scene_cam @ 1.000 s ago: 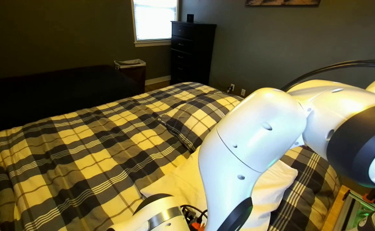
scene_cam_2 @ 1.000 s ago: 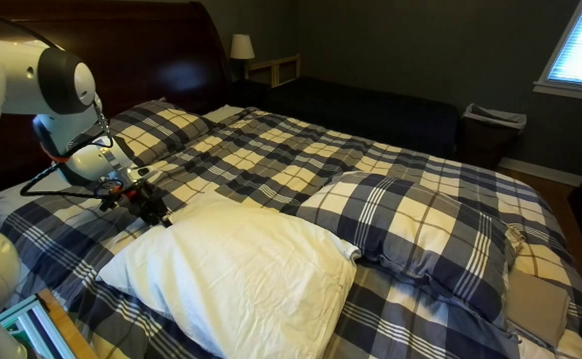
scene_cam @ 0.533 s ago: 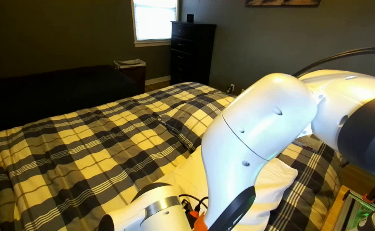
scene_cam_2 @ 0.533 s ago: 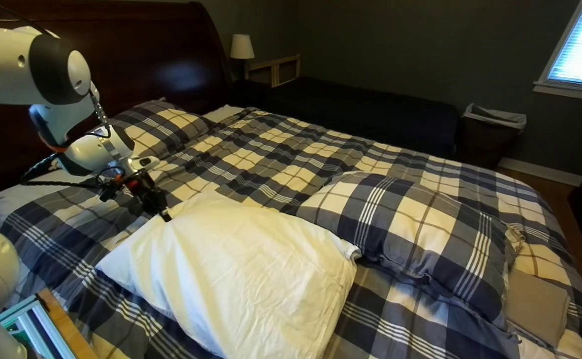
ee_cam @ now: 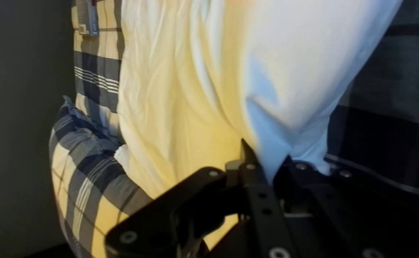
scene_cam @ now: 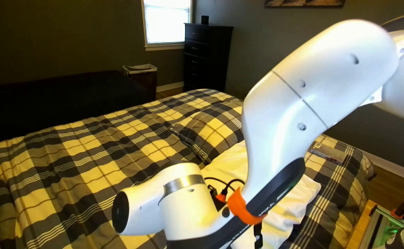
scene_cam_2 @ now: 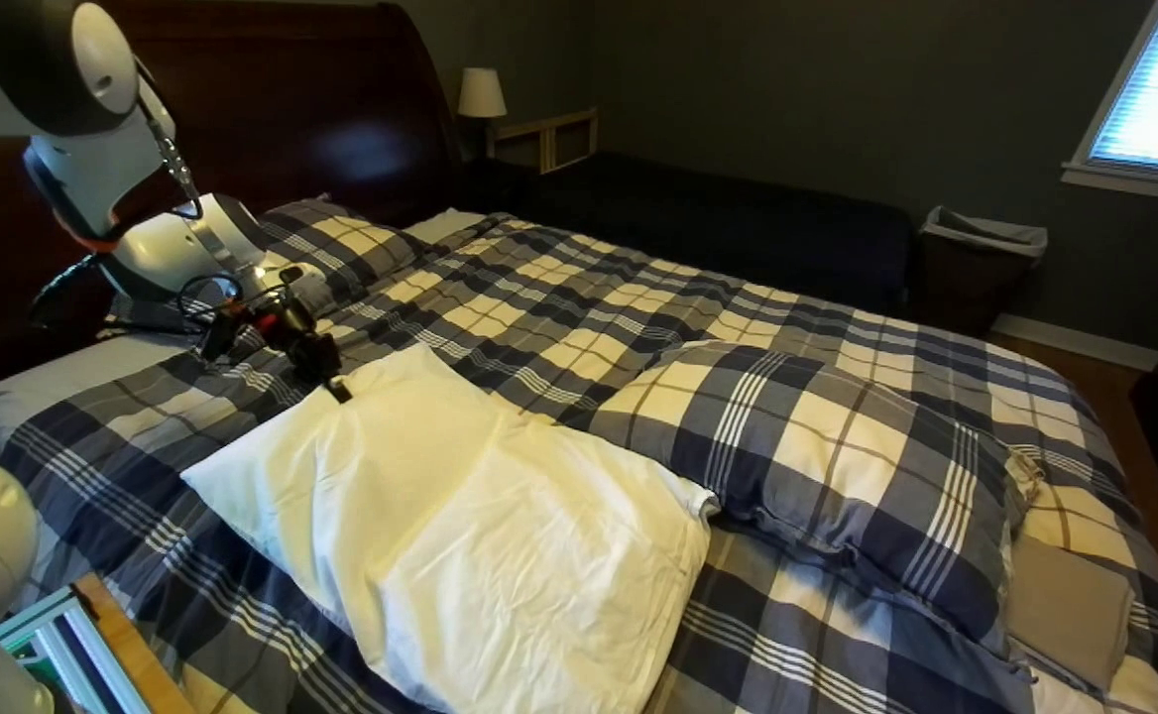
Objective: Flip the white pillow over.
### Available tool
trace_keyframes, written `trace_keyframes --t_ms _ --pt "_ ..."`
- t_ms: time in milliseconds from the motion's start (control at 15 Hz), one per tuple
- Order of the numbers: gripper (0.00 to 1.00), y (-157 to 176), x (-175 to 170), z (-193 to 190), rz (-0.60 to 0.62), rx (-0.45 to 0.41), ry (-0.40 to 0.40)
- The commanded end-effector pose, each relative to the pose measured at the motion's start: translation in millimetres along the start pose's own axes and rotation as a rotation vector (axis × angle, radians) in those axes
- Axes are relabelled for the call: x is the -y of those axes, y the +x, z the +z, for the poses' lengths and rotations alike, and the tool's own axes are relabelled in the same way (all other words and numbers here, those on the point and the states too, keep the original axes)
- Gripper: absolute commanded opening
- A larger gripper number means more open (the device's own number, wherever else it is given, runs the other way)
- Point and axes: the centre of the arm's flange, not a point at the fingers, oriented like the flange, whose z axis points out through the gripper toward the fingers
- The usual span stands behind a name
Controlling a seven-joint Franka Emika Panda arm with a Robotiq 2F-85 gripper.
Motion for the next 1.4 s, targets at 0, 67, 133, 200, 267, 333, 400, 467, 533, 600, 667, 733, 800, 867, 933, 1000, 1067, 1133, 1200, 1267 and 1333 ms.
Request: trace_keyframes --t_ms 0,67,133,200,267,333,400,467,533,600,667,733,800,867,933,1000,1067,1133,1200,1267,1333 --pt "0.03 -19 -78 -1 0.039 0.013 -0.065" --pt "0.03 -21 -95 -3 0.056 0.016 -0.080" --pt "0.03 -23 -112 -5 0.074 0.023 -0.095" --pt "0.03 -25 -130 -4 0.103 0.038 -0.126" --pt "0.03 -27 -147 -3 0.115 0.050 -0.130" --pt "0.03 -30 -164 -2 0.139 0.067 -0.150" --pt "0.03 -33 -178 1 0.157 0.079 -0.154" --pt "0.03 -36 -198 3 0.184 0.098 -0.168" --pt "0.03 -39 -213 9 0.205 0.115 -0.175" --pt "0.03 -42 -229 14 0.228 0.134 -0.186" --pt "0.03 -45 -242 19 0.261 0.142 -0.193" --pt "0.13 -22 -206 8 0.215 0.140 -0.157" --pt "0.13 -25 -218 11 0.233 0.149 -0.158" --pt "0.13 -27 -227 14 0.245 0.155 -0.156" --pt "0.13 -29 -232 15 0.250 0.156 -0.155" --pt "0.13 -31 -233 15 0.252 0.155 -0.156" --pt "0.13 -32 -232 14 0.251 0.153 -0.157" --pt "0.13 -33 -230 14 0.251 0.152 -0.159" --pt "0.13 -35 -229 15 0.251 0.151 -0.161" --pt "0.13 -35 -228 15 0.251 0.150 -0.162" --pt "0.03 -35 -228 15 0.251 0.150 -0.162"
